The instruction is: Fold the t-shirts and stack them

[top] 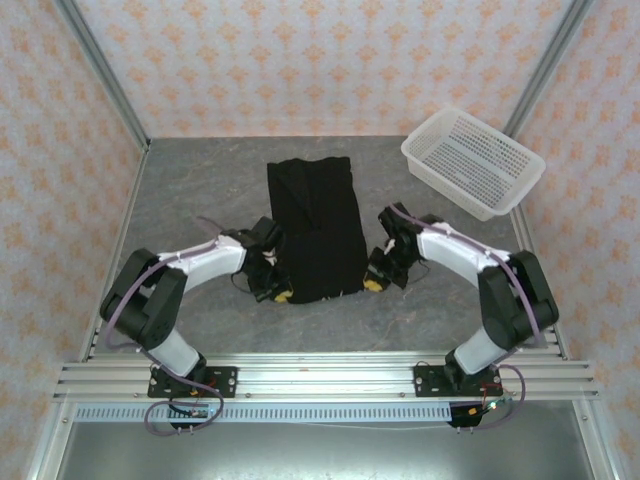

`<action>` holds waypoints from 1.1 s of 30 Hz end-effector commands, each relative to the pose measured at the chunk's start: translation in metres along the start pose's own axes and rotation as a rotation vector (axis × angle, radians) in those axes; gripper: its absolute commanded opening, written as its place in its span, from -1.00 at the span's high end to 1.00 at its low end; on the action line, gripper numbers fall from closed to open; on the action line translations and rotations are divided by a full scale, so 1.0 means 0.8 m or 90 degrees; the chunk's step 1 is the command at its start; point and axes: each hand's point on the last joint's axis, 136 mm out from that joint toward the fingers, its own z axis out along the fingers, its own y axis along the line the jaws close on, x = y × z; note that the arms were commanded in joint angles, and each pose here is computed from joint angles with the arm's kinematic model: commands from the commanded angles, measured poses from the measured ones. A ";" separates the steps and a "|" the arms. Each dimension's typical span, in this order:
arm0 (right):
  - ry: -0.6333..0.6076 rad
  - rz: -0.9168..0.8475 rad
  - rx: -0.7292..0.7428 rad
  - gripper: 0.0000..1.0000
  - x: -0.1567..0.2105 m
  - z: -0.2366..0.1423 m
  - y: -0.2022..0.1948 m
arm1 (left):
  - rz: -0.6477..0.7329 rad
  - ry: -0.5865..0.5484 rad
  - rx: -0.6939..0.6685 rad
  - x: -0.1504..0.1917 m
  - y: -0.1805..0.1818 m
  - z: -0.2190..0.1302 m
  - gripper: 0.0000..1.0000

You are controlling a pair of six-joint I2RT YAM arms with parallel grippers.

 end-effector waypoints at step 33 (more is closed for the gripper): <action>-0.208 0.015 -0.115 1.00 -0.159 -0.179 0.196 | -0.133 -0.229 0.180 -0.182 -0.116 -0.213 1.00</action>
